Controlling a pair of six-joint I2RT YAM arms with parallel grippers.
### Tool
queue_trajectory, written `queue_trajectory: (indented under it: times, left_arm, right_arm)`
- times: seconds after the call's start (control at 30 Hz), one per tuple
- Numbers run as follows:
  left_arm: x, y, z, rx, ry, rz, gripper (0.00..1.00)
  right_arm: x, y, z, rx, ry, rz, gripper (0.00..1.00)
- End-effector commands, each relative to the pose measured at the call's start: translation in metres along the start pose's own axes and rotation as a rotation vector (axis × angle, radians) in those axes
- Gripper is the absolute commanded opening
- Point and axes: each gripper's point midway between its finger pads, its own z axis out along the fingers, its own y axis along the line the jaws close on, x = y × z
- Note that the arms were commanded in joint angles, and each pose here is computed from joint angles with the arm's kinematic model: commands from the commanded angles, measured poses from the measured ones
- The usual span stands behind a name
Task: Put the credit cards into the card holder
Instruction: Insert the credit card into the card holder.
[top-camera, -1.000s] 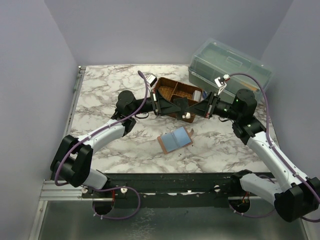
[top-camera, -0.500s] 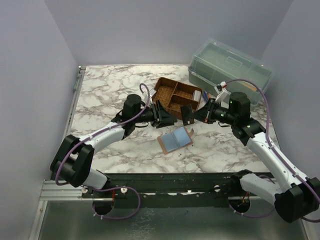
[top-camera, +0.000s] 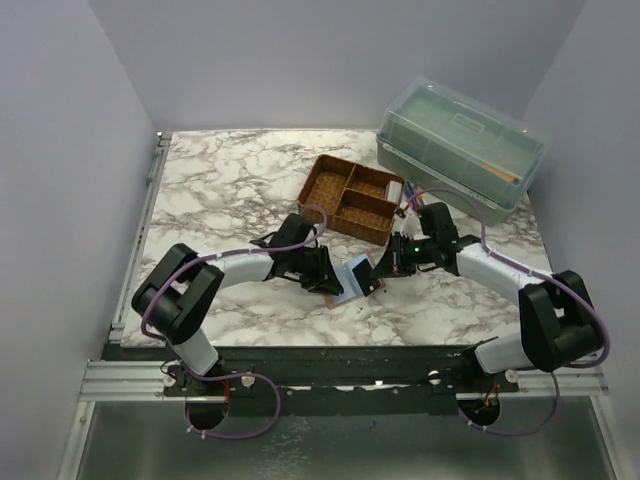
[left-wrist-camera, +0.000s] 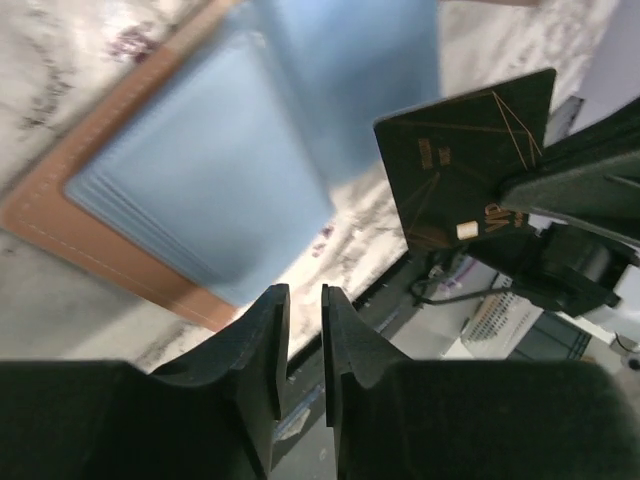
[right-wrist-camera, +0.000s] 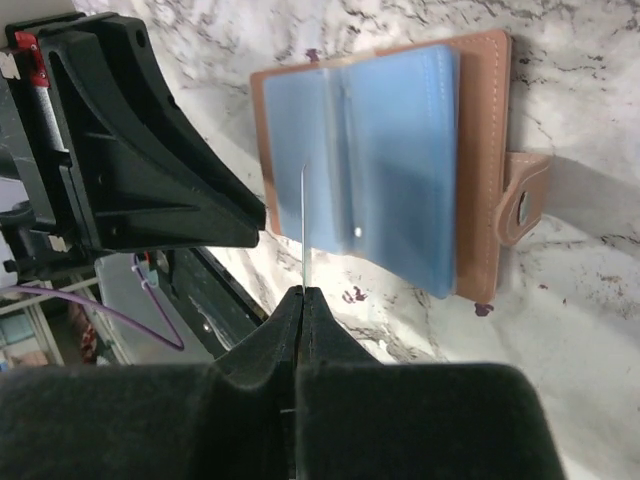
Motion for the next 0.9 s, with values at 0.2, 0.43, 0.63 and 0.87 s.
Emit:
queue_trajectory:
  times: [0.2, 0.43, 0.63, 0.87]
  left_arm:
    - [-0.002, 0.062, 0.018, -0.235, -0.007, 0.009, 0.20]
    - [-0.002, 0.079, 0.016, -0.319, 0.002, 0.032, 0.19]
    - [-0.004, 0.085, 0.011, -0.363, 0.004, 0.062, 0.18]
    - [-0.012, 0.085, 0.002, -0.406, -0.006, 0.114, 0.18]
  right_arm:
    - [0.018, -0.016, 0.024, -0.042, 0.081, -0.022, 0.00]
    - [0.023, -0.015, 0.031, -0.097, 0.099, -0.024, 0.00]
    - [0.028, -0.017, 0.033, -0.117, 0.103, -0.033, 0.00]
    - [0.023, -0.011, 0.031, -0.153, 0.065, -0.089, 0.00]
